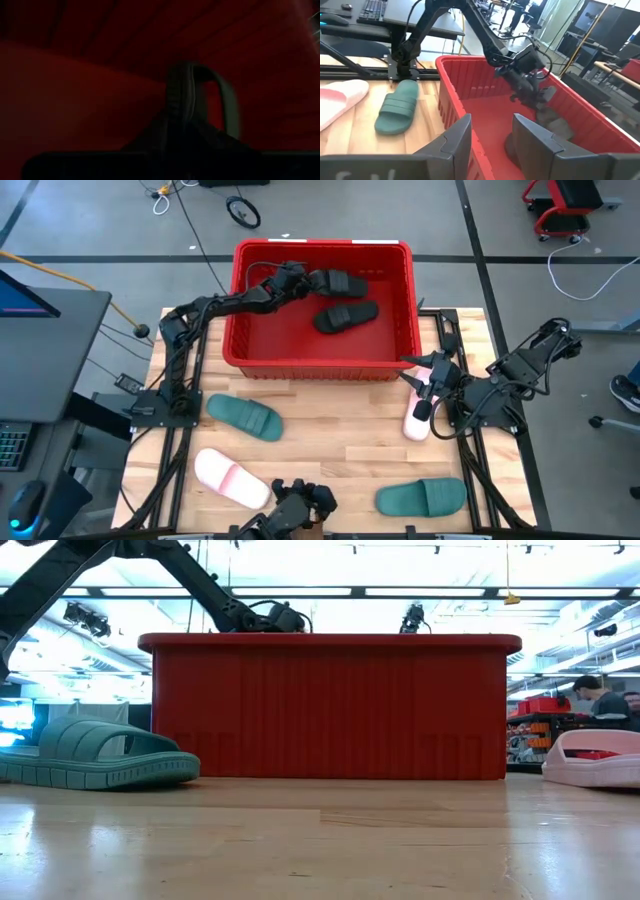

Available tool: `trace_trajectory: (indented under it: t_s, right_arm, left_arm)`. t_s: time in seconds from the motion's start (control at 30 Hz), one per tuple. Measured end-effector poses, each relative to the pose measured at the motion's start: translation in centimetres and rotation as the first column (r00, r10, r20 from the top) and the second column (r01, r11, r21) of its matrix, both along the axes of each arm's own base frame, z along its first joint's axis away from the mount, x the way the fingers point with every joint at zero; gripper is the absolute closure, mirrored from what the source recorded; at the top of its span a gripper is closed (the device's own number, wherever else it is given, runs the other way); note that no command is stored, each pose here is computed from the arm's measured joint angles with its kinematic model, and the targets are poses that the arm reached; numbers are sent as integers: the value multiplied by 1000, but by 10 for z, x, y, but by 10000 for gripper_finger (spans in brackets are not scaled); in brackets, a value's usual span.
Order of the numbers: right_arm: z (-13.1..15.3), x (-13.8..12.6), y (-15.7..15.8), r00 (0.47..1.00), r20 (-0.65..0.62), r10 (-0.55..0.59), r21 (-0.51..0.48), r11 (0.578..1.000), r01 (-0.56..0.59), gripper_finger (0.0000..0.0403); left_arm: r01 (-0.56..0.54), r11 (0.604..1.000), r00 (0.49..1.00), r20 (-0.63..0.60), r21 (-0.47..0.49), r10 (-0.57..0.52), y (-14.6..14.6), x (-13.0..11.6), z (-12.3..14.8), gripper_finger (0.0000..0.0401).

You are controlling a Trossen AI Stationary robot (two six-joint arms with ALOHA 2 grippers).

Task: Pick and place slides into bin
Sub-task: Put the black slide into the red bin

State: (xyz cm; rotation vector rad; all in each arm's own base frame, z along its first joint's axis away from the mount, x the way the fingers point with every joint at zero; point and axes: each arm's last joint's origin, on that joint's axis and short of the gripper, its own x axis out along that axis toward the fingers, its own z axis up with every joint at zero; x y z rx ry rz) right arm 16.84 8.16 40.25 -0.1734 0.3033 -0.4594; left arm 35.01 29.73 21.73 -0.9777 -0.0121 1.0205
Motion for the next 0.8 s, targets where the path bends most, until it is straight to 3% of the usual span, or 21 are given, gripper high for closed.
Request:
trace_trajectory:
  t_s: [0.1, 0.4, 0.63, 0.8]
  right_arm:
    - [0, 0, 0, 1000, 0, 3, 2, 1000, -3, 255]
    - [0, 0, 0, 1000, 6, 4, 19, 1000, -4, 255]
    - [0, 0, 0, 1000, 6, 4, 19, 1000, -4, 255]
    - [0, 0, 0, 1000, 7, 4, 19, 1000, -4, 255]
  left_arm:
    - [-16, 1000, 1000, 4, 1, 16, 1, -1, 0, 355]
    - [-47, 990, 984, -174, -132, 23, -4, -11, -18, 340]
    - [-22, 993, 983, -182, -112, 1, -4, -11, -17, 346]
    - [11, 994, 982, -184, -111, -31, -3, -8, -22, 311]
